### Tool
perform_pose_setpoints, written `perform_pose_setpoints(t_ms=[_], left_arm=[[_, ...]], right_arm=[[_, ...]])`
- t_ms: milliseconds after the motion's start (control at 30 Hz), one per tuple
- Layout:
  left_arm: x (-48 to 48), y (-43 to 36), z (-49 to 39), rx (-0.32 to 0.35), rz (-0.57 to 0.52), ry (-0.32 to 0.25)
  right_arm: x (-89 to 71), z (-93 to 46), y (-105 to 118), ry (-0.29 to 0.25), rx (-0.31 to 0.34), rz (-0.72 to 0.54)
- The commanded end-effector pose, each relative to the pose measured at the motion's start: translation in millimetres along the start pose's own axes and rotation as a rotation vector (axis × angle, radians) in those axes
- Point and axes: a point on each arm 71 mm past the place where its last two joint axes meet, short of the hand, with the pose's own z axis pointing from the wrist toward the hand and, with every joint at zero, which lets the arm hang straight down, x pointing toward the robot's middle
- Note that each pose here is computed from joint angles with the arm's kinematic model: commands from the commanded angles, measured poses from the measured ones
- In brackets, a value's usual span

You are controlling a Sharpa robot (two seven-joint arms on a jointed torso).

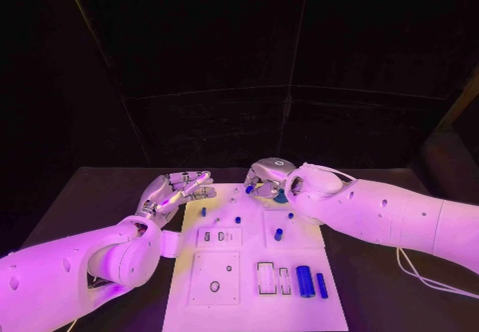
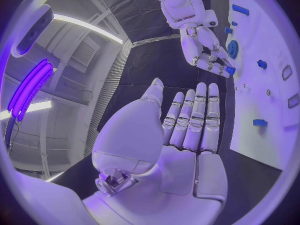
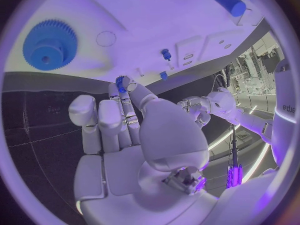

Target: Assemble the parts on the task board

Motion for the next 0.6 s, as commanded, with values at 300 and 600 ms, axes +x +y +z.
perform_pose_setpoints(t_ms=[300, 600], left_arm=[[4.2, -1.4, 2.3, 0.015, -0.001, 0.017], [2.8, -2.8, 3.5, 0.016, 0.003, 0.013]], right_arm=[[0.8, 20.3, 9, -0.007, 0.022, 0.014], [3.3, 27.1, 13, 0.016, 0.026, -0.009]])
